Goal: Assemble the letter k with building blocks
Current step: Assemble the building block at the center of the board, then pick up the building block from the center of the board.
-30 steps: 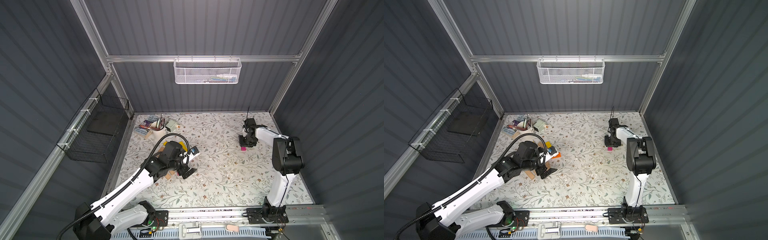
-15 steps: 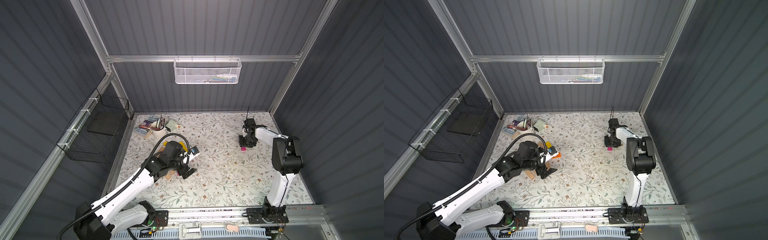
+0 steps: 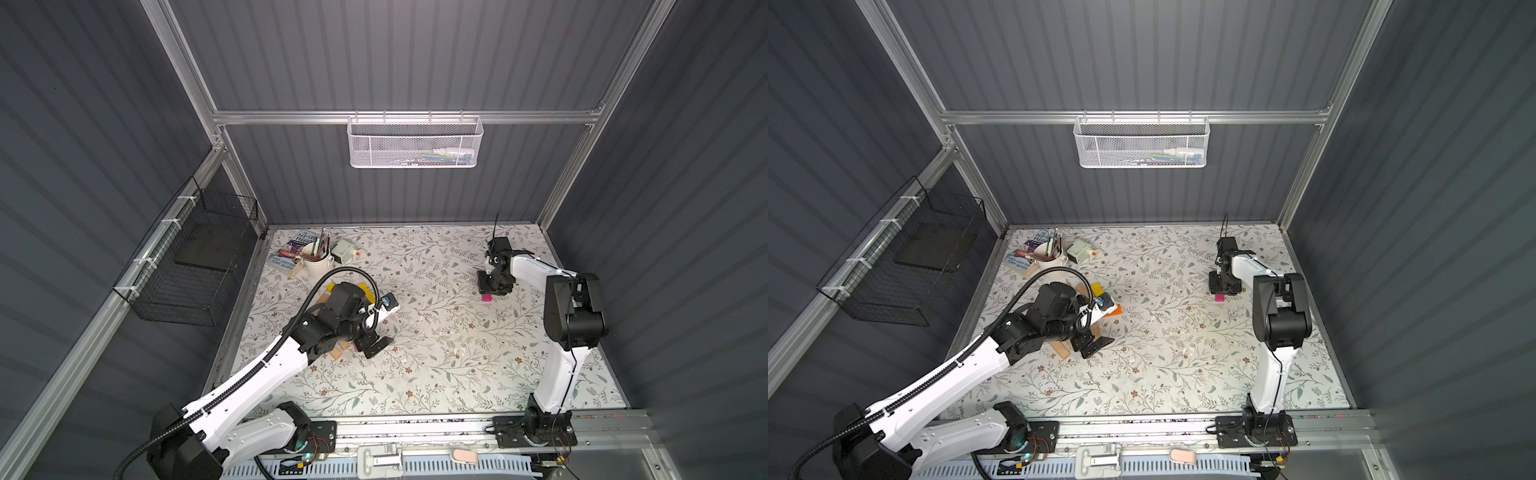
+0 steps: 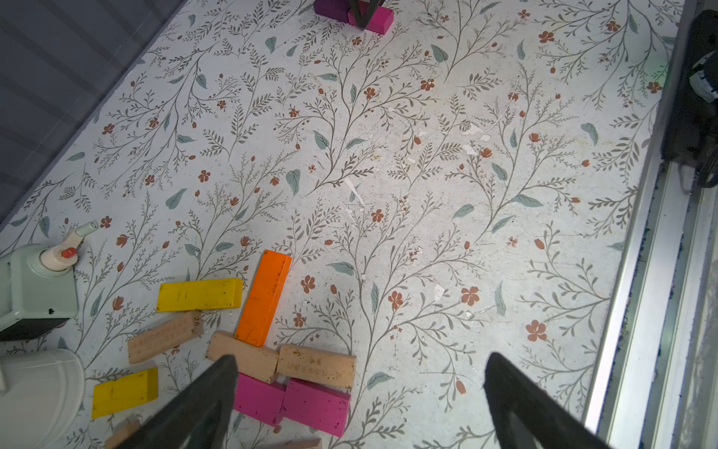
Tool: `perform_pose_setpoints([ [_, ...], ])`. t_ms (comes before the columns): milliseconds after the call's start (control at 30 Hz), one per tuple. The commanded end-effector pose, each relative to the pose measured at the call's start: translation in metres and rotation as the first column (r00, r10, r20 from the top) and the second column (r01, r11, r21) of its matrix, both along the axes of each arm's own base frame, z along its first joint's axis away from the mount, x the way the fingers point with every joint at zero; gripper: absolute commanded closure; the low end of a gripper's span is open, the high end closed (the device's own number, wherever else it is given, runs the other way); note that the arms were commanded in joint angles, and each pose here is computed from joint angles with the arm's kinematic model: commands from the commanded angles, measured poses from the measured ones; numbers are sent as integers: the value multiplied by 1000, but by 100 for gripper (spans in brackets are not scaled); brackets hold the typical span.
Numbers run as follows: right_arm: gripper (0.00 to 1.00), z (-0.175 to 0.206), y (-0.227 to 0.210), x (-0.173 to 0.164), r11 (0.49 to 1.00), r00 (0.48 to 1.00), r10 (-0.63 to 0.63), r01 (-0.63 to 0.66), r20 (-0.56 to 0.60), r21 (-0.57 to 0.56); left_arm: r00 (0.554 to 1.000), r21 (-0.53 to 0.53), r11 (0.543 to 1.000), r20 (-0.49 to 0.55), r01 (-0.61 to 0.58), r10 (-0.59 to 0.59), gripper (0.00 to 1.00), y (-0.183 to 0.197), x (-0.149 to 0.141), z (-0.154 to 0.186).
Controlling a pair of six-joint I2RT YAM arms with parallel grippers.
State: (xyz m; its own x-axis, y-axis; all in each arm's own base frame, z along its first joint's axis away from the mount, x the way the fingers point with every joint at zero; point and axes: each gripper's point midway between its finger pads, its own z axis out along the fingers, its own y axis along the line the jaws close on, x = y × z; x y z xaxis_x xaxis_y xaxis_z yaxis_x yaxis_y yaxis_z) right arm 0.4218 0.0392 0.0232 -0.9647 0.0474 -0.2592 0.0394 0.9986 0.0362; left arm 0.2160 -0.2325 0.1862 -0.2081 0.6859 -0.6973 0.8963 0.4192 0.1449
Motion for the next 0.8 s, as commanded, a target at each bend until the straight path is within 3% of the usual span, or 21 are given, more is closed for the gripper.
perform_pose_setpoints([
  [0, 53, 24, 1, 1, 1000, 999, -13, 13, 34, 1, 998, 12, 998, 12, -60, 60, 0, 5, 8, 0],
  [100, 42, 58, 2, -4, 999, 993, -36, 35, 108, 18, 965, -4, 966, 44, -258, 258, 0, 20, 32, 3],
  [200, 32, 100, 4, -18, 995, 974, -86, 72, 210, 74, 875, -25, 876, 26, -483, 483, 0, 38, 56, 6],
  [300, 23, 135, 15, -42, 978, 942, -148, 95, 300, 185, 778, 23, 779, -33, -627, 628, 0, 51, 73, -4],
  [433, 16, 175, 43, -79, 948, 893, -173, 37, 416, 316, 645, 100, 655, -118, -749, 755, 16, 63, 93, -27],
  [533, 11, 200, 70, -109, 931, 863, -142, -49, 484, 361, 520, 132, 548, -200, -826, 831, 30, 77, 108, -46],
  [633, 8, 207, 95, -133, 917, 866, -94, -117, 490, 382, 383, 158, 438, -288, -885, 878, 37, 93, 121, -66],
  [767, 7, 200, 128, -157, 894, 890, 3, -207, 456, 397, 236, 214, 308, -304, -927, 923, 41, 111, 137, -87],
])
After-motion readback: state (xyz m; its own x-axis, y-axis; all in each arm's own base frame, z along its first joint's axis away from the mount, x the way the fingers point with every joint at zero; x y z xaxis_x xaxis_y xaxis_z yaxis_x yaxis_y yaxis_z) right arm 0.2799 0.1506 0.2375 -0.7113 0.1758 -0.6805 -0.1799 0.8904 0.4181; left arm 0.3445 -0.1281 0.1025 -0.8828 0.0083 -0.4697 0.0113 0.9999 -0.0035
